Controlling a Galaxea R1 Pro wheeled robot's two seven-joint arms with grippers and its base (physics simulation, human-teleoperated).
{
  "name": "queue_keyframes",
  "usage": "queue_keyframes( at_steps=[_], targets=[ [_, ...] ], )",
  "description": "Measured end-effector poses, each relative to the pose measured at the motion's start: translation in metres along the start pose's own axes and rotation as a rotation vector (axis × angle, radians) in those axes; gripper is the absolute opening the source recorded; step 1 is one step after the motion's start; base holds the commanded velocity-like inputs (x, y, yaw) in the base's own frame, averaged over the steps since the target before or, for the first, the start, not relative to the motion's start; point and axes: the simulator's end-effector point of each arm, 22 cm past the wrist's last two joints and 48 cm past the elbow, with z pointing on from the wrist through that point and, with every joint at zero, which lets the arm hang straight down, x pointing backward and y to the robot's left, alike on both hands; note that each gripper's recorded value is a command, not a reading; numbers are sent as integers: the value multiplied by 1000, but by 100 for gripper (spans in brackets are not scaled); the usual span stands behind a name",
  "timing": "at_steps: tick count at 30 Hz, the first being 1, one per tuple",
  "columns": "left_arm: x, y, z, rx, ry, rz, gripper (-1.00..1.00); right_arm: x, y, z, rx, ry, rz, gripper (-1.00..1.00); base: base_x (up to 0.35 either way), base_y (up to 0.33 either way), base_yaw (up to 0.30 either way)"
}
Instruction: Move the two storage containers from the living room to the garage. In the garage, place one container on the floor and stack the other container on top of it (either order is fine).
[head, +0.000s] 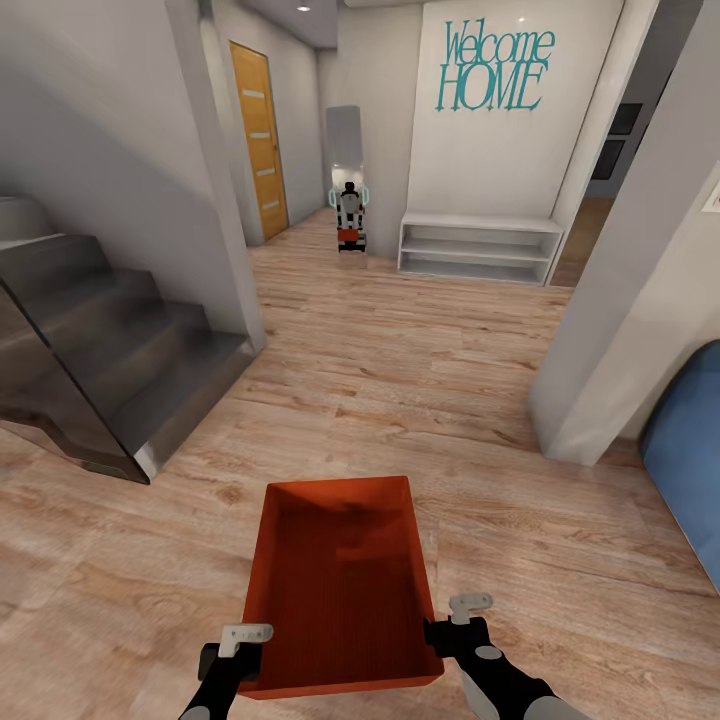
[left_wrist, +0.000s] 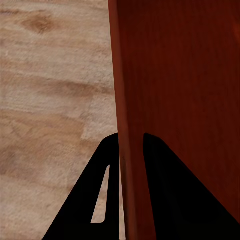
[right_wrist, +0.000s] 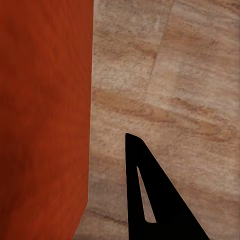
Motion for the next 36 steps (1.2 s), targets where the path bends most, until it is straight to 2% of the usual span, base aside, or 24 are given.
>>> queue_keyframes(
  at_steps=[30, 36],
  targets=[
    [-1, 0, 0, 0, -4, 1, -100, 0, 0, 0, 0, -1, 1, -100, 1, 0, 0],
    [-1, 1, 0, 0, -4, 1, -100, -1, 1, 0, 0, -1, 1, -100, 198, 0, 0]
  ],
)
